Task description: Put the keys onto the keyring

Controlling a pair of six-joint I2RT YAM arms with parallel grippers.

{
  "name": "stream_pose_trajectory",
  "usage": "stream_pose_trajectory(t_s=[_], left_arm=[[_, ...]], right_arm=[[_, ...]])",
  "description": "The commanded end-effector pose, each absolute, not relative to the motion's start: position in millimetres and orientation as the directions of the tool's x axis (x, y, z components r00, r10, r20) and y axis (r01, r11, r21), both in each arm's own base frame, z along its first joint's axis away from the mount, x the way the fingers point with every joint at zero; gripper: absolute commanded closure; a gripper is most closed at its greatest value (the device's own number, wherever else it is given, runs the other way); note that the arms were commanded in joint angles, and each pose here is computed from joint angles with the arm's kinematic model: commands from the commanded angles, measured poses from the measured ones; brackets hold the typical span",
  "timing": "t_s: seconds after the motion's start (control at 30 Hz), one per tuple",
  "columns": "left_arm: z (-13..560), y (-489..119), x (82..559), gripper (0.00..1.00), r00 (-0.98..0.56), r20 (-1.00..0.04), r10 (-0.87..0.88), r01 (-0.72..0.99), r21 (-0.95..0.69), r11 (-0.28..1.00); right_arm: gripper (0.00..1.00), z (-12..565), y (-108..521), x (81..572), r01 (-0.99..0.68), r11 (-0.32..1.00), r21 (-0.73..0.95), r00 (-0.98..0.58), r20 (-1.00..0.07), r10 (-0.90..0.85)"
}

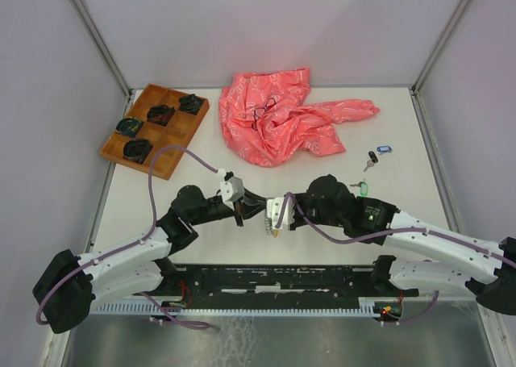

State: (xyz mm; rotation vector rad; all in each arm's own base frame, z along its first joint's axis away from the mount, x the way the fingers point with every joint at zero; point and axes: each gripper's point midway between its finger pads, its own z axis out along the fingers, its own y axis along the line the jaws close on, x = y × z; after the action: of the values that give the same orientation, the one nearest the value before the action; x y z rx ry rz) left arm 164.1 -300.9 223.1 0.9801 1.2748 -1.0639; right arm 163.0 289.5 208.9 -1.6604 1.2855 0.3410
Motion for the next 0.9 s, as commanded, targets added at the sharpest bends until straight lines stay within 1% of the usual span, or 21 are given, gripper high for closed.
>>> stream_pose_trajectory(t_s=[0.0, 0.17, 0.27, 0.33, 0.47, 0.53, 0.73, 0.87], left_arm=[[276, -302, 167, 0.97, 0.087, -0.968, -0.234, 0.967, 0.025, 0.254], [256, -303, 169, 0.97, 0.071, -0.98, -0.187, 0.966, 0.021, 0.257], [241, -301, 170, 0.87, 0.061, -0.989, -0.133, 0.963, 0.024, 0.268], [234, -300, 171, 0.83, 0.054, -0.993, -0.105, 0.963, 0.024, 0.267], [222, -305, 166, 0.8, 0.034, -0.998, -0.043, 0.975, 0.024, 0.222], [219, -307, 164, 0.75, 0.025, -0.999, -0.027, 0.98, 0.019, 0.2], [212, -313, 159, 0.73, 0.017, -1.0, 0.014, 0.989, 0.019, 0.145], [211, -316, 157, 0.74, 0.019, -0.999, 0.03, 0.993, 0.022, 0.117]], right_arm=[[0.99, 202, 294, 160, -0.865, 0.041, -0.5, 0.387, -0.717, -0.579], [0.99, 222, 291, 165, -0.838, 0.082, -0.54, 0.412, -0.724, -0.554], [0.99, 232, 289, 166, -0.825, 0.077, -0.56, 0.434, -0.714, -0.55], [0.99, 234, 290, 164, -0.826, 0.061, -0.561, 0.441, -0.708, -0.552], [0.99, 231, 293, 165, -0.829, 0.024, -0.559, 0.446, -0.686, -0.574], [0.99, 228, 295, 167, -0.829, 0.014, -0.559, 0.445, -0.676, -0.587], [0.99, 231, 298, 167, -0.825, 0.0, -0.566, 0.46, -0.671, -0.582], [0.99, 232, 300, 166, -0.826, -0.018, -0.564, 0.468, -0.667, -0.579]])
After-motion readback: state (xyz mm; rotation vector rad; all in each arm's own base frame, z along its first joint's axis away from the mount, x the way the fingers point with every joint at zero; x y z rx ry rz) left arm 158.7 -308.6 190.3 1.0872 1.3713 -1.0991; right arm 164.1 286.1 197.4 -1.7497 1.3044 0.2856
